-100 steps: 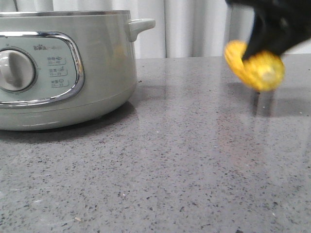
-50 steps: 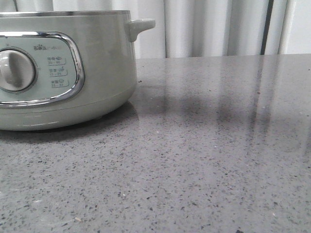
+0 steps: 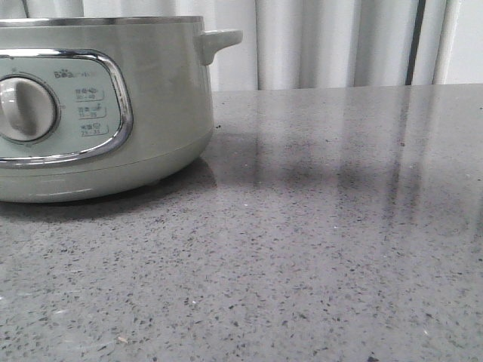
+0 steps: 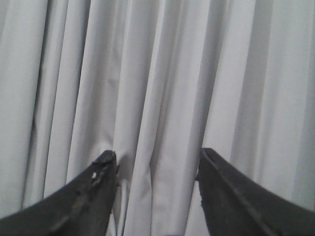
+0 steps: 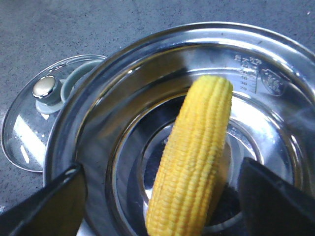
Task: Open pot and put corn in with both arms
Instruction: 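Carry the corn cob over the open pot with the right gripper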
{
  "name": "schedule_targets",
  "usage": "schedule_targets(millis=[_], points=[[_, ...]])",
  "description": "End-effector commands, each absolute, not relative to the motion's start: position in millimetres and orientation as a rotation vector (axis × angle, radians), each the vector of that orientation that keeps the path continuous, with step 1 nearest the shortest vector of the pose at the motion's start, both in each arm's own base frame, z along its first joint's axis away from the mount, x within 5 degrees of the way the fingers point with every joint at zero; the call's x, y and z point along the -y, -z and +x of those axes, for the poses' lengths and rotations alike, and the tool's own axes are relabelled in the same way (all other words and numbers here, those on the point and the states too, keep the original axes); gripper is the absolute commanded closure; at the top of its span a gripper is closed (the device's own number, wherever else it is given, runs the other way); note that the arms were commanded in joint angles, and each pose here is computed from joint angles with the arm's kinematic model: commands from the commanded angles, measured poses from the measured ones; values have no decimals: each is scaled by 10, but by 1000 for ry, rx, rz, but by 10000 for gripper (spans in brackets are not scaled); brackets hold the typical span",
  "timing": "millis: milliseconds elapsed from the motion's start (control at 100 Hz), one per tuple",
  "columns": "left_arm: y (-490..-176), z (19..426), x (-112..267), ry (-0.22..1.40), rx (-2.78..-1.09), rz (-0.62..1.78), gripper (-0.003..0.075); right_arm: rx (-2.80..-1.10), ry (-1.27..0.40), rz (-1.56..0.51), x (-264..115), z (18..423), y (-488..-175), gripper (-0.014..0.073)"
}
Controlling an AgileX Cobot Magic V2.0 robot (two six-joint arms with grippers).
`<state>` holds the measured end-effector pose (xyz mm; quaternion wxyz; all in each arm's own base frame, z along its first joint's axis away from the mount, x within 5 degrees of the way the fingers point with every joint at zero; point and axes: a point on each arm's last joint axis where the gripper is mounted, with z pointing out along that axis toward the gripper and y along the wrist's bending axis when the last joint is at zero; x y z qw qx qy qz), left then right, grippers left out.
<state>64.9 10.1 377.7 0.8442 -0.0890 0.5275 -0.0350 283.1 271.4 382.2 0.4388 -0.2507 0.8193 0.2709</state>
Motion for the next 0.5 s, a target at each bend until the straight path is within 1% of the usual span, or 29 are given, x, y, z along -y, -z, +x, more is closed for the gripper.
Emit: schedule_targets(millis=[0, 10, 20, 30, 60, 90, 110, 140, 160, 170, 210, 260, 350, 360, 420, 450, 490], points=[[-3864, 607, -90, 110, -1098, -192, 423, -1863, -700, -598, -2517, 2627, -4364, 83], [-3862, 598, -87, 113, -1100, -190, 429, -1859, -700, -599, -2494, 2602, -4394, 102], [-3858, 597, -84, 115, -1105, -187, 440, -1858, -702, -599, -2483, 2588, -4409, 102], [-3845, 598, -74, 121, -1122, -179, 451, -1854, -695, -603, -2457, 2563, -4434, 134], [-3834, 588, -63, 128, -1135, -171, 472, -1846, -688, -610, -2401, 2506, -4495, 174], [-3815, 587, -49, 137, -1159, -160, 510, -1836, -672, -619, -2320, 2426, -4558, 253], [-3803, 578, -38, 144, -1173, -151, 528, -1831, -667, -625, -2290, 2385, -4584, 288], [-3779, 572, -20, 155, -1201, -137, 573, -1819, -648, -633, -2212, 2314, -4627, 384], [-3771, 563, -13, 160, -1209, -131, 602, -1813, -641, -635, -2152, 2253, -4653, 423], [-3762, 561, -7, 164, -1219, -126, 612, -1814, -633, -639, -2132, 2236, -4639, 462], [-3740, 540, 12, 176, -1243, -110, 668, -1790, -619, -639, -1997, 2102, -4695, 571], [-3719, 503, 32, 188, -1261, -93, 730, -1769, -596, -644, -1828, 1938, -4703, 666], [-3680, 411, 69, 212, -1288, -59, 741, -1730, -540, -655, -1496, 1619, -4632, 655], [-3676, 403, 72, 214, -1291, -56, 741, -1739, -532, -661, -1475, 1601, -4583, 655], [-3638, 341, 102, 231, -1319, -27, 741, -1705, -489, -668, -1232, 1370, -4510, 655], [-3616, 316, 118, 239, -1336, -13, 741, -1706, -472, -675, -1137, 1278, -4409, 655], [-3581, 286, 142, 254, -1367, 9, 741, -1671, -452, -672, -980, 1125, -4354, 655]])
